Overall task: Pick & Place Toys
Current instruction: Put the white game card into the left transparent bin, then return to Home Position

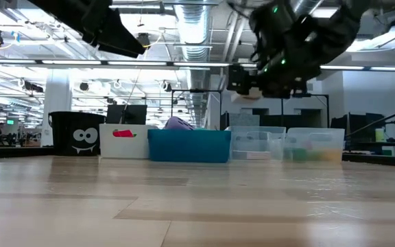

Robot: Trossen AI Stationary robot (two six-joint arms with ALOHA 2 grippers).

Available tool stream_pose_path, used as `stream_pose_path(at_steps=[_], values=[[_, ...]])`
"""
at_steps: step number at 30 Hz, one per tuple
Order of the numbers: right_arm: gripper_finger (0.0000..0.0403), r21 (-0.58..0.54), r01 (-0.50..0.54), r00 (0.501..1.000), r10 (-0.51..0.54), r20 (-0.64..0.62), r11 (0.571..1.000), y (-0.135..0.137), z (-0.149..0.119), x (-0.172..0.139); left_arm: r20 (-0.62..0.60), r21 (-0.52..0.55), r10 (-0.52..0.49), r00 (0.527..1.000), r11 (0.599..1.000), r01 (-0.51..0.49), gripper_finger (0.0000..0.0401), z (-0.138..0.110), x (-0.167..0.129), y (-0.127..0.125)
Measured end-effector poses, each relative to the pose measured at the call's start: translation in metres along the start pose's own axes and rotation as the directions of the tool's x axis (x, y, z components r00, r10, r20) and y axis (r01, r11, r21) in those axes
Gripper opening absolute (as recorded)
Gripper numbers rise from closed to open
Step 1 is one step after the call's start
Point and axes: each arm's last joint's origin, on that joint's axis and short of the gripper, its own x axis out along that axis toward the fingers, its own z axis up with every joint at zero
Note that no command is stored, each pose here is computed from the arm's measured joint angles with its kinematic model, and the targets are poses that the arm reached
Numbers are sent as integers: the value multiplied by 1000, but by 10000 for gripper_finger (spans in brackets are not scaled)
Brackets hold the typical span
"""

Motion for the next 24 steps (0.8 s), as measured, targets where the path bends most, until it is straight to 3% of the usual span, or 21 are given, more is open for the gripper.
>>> stream_pose_path(at_steps=[8, 16, 24], values=[[277, 74, -71, 993, 77, -91, 995, -7, 0, 33, 9, 34, -1, 1000, 999, 1, 360, 1, 0, 0], [290, -25, -87, 987, 82, -140, 996, -9, -7, 31, 9, 37, -2, 1000, 999, 1, 360, 1, 0, 0], [327, -40, -123, 978, 114, -174, 992, -10, -10, 32, 10, 33, -2, 1000, 999, 2, 360, 1, 0, 0]])
